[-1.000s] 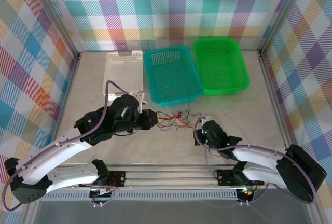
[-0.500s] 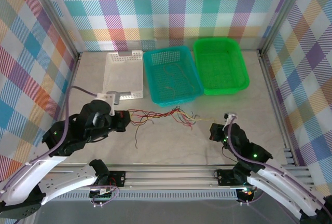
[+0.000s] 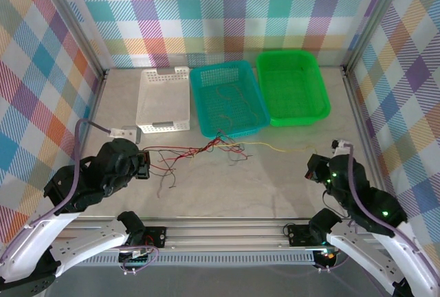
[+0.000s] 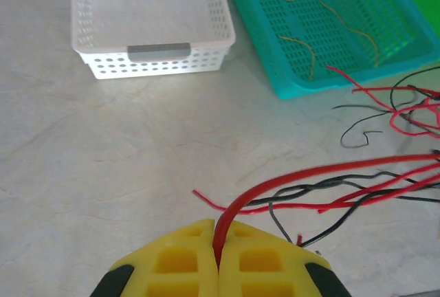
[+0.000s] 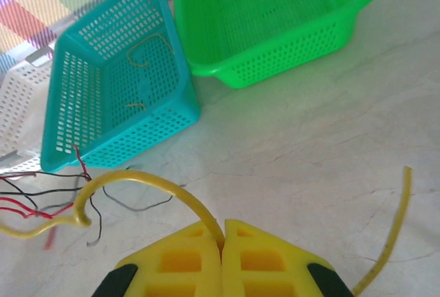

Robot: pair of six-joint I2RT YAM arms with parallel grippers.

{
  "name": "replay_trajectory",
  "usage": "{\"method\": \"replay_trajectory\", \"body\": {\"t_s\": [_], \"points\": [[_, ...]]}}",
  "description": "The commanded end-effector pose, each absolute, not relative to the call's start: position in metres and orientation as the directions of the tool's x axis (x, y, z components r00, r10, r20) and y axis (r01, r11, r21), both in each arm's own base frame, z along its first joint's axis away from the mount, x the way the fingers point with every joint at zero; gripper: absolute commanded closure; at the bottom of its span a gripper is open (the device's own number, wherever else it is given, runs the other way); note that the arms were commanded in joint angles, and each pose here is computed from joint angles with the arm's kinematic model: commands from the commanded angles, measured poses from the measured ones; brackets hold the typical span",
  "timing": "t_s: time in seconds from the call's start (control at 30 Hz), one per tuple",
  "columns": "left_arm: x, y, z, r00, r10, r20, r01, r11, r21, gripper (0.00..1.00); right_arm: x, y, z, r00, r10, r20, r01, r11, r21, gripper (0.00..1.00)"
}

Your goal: Untangle the cables

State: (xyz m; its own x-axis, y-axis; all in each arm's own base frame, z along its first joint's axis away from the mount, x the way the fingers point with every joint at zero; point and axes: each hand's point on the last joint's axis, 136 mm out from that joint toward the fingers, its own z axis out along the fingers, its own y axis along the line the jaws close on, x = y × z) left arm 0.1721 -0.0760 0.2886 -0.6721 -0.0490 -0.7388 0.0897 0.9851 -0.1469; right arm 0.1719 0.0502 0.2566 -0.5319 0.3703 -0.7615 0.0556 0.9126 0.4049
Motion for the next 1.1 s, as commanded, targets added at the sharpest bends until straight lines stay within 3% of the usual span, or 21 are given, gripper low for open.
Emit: {"method": "replay_trajectory", "body": {"t_s": [0.0, 0.3, 0.67, 1.07], "points": [[0.173, -0.056, 0.284, -0.654, -0.023, -0.756, 0.041, 0.997, -0.065, 1.00, 0.160, 0.027, 0.280, -0.502, 0.322, -0.802, 0.075, 0.941, 0.330, 1.00], [0.180, -0.047, 0.271, -0.665, 0.022, -0.747, 0.003, 1.000, 0.027, 1.00, 0.152, 0.020, 0.327, -0.481, 0.279, -0.831, 0.038, 0.954, 0.298, 1.00], [0.187, -0.051, 0.264, -0.684, 0.031, -0.729, 0.006, 0.999, 0.037, 1.00, 0.132, -0.002, 0.373, -0.438, 0.268, -0.858, 0.041, 0.959, 0.279, 1.00], [0.196, -0.083, 0.246, -0.704, -0.010, -0.710, 0.080, 0.992, -0.094, 1.00, 0.158, 0.044, 0.381, -0.519, 0.187, -0.834, -0.080, 0.961, 0.265, 1.00]]}}
